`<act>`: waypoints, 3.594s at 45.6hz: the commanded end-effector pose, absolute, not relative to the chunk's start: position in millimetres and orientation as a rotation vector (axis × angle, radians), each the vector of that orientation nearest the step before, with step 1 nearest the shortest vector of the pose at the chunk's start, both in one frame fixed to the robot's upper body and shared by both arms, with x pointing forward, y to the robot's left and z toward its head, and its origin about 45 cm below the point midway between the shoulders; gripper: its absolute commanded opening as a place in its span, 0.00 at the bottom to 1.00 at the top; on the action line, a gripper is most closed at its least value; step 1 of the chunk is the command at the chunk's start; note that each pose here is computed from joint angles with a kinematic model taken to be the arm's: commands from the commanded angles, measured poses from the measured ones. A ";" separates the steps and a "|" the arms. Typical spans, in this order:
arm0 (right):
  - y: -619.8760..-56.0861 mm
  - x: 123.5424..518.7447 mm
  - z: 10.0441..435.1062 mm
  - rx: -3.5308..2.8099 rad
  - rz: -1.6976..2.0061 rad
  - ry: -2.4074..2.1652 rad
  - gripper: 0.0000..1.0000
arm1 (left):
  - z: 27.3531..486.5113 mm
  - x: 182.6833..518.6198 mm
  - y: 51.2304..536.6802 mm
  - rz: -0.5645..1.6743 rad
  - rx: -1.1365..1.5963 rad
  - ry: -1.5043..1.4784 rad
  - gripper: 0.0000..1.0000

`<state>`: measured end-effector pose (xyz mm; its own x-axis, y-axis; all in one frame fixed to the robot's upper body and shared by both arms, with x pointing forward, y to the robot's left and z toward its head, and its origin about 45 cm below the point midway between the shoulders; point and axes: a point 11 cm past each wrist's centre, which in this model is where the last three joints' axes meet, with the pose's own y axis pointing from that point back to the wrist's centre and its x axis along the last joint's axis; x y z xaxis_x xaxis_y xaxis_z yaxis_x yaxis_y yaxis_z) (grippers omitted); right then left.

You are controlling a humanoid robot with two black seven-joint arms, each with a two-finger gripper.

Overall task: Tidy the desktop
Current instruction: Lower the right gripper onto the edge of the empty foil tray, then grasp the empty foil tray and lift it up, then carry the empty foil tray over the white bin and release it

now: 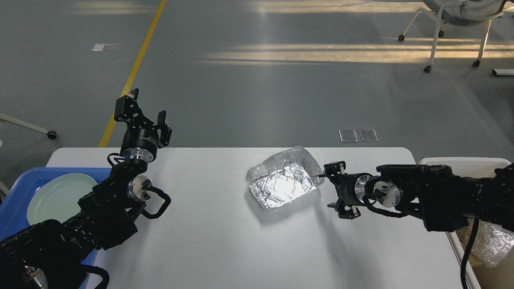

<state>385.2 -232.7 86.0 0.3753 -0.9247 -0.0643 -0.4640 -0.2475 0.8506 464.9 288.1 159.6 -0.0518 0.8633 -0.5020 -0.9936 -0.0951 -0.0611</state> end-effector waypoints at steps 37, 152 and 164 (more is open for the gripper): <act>-209.0 388.6 55.6 1.817 -0.446 -1.065 0.00 | 159.6 465.0 288.1 1.607 -0.482 0.348 1.00; -550.1 357.5 238.2 1.121 0.084 -0.487 0.00 | 159.6 465.0 288.1 1.607 -0.482 0.348 1.00; -597.8 350.2 236.4 0.845 0.274 -0.448 0.29 | 159.6 465.0 288.1 1.607 -0.482 0.348 1.00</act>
<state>348.9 -587.8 239.8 0.8853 -0.0509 0.4622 -0.3469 0.5898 0.7293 464.9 288.1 159.6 -0.0518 0.8633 -0.5020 -0.9936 -0.0951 -0.0611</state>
